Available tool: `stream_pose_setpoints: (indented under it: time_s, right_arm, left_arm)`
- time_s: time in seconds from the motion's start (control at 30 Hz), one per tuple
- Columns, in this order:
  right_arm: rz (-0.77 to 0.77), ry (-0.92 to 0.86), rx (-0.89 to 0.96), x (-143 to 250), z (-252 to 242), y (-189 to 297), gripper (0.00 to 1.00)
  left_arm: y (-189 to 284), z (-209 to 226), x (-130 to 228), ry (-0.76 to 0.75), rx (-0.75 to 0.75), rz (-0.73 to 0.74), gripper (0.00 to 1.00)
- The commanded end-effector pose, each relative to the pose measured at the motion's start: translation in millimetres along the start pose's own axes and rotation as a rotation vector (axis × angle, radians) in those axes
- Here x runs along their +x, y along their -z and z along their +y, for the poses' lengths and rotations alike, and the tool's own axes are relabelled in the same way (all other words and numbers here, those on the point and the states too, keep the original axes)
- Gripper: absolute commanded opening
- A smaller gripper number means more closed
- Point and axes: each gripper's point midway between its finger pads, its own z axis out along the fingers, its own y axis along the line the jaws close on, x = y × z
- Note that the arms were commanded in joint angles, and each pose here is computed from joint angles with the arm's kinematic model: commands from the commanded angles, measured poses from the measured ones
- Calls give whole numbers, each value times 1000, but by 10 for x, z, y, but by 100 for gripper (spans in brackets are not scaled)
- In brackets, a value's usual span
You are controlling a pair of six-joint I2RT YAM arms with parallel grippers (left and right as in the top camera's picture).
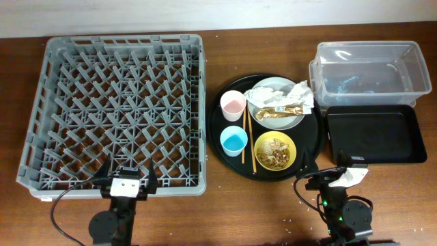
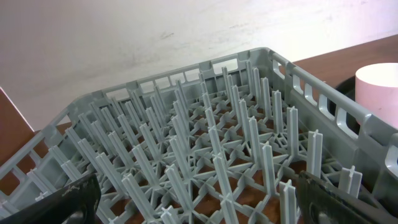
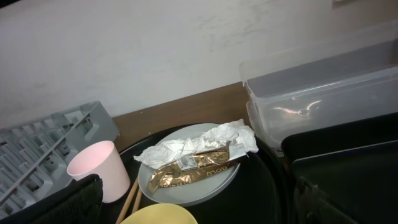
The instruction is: Sort waste into correct bins and load items into the dishwasher rack
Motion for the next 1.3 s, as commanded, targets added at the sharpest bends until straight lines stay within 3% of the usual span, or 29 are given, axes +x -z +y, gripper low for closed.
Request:
stream_pose_setpoints:
  time_s: [0.0, 1.03, 1.27]
  right_arm:
    - [9, -5, -6, 36, 11, 1, 98]
    - [8, -6, -7, 34, 13, 1, 98]
    - [-74, -16, -38, -169, 85, 9, 98]
  left_arm:
    - [0, -2, 4, -16, 1, -7, 100]
    - [0, -1, 4, -16, 1, -7, 100]
    - [0, -2, 4, -16, 1, -7, 100]
